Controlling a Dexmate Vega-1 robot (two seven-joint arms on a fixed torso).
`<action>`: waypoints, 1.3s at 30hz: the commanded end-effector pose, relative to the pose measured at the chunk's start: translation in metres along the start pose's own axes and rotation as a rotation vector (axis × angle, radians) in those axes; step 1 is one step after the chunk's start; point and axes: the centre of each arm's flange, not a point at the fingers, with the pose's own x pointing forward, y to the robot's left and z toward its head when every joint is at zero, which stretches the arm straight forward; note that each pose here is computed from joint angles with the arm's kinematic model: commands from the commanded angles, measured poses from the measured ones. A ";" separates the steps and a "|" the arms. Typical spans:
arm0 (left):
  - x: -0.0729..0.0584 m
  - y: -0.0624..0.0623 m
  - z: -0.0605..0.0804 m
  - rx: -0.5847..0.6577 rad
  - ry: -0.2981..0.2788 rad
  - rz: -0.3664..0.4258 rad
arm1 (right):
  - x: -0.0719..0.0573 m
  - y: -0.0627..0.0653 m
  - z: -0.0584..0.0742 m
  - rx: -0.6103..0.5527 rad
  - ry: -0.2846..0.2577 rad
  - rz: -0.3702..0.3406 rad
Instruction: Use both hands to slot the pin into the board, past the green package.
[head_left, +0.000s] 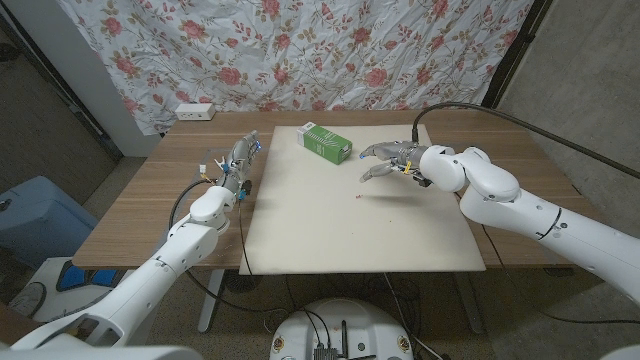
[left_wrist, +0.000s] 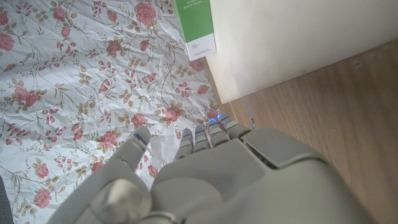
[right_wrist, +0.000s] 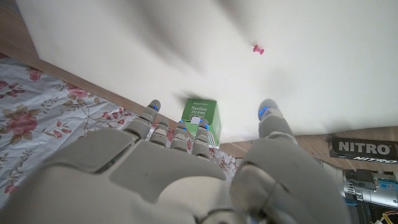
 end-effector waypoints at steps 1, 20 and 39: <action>-0.001 0.003 0.002 0.006 0.002 0.010 | 0.003 0.004 0.009 -0.059 0.009 0.036; -0.003 0.003 -0.001 -0.003 0.014 0.014 | 0.013 0.018 0.021 -0.124 -0.012 0.074; -0.006 0.002 -0.004 -0.010 0.019 0.012 | 0.022 0.032 0.027 -0.179 0.010 0.106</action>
